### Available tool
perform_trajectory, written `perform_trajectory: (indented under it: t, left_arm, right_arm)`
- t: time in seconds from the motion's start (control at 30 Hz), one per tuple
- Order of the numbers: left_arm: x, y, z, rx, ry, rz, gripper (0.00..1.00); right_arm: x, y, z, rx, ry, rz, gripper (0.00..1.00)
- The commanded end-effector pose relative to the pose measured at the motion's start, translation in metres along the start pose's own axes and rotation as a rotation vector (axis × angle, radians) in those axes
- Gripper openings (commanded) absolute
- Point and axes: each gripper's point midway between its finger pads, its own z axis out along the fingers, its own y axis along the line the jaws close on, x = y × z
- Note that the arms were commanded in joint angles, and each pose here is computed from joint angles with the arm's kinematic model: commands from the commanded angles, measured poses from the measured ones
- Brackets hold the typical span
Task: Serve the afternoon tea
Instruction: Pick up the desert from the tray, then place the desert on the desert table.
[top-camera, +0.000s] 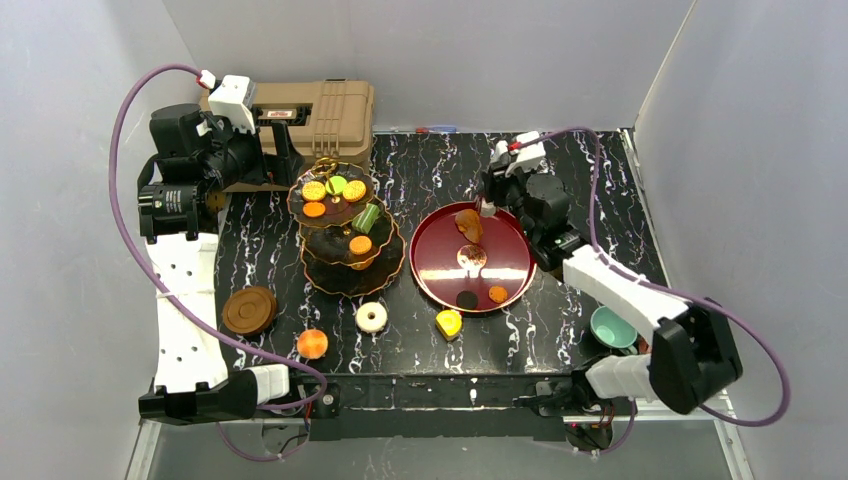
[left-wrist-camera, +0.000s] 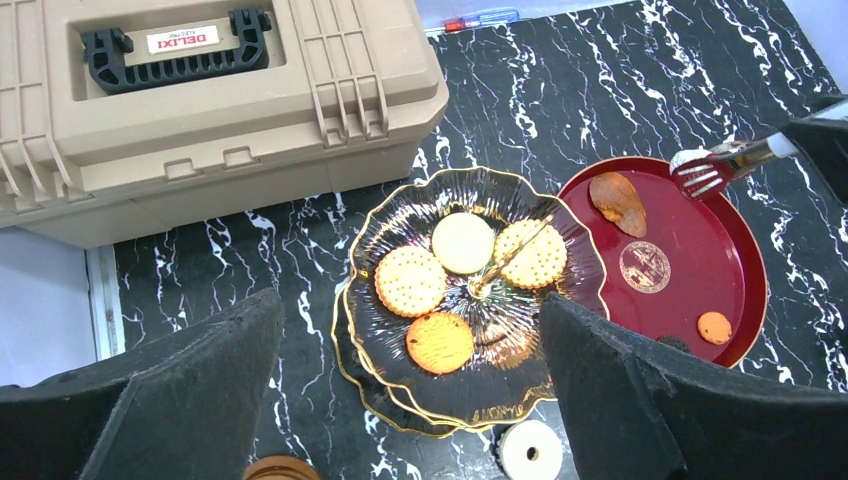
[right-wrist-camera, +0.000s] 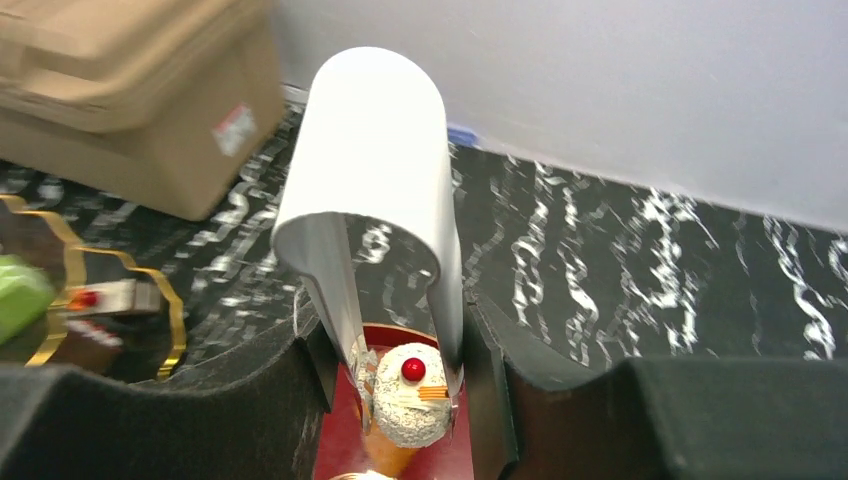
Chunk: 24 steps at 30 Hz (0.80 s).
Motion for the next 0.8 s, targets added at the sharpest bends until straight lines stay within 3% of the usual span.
perform_trajectory:
  t: [0.0, 0.4, 0.77]
  left_arm:
    - [-0.002, -0.002, -0.004, 0.009, -0.005, -0.005, 0.98]
    - [-0.007, -0.002, -0.007, 0.001, -0.010, -0.001, 0.98]
    - [-0.007, -0.003, -0.010, 0.004, -0.016, 0.014, 0.98]
  right_arm:
    - [-0.060, 0.054, -0.028, -0.129, -0.125, 0.026, 0.26]
    - [-0.054, 0.192, -0.066, -0.360, -0.152, 0.151, 0.26]
    - [-0.033, 0.239, -0.062, -0.391, -0.165, 0.183, 0.28]
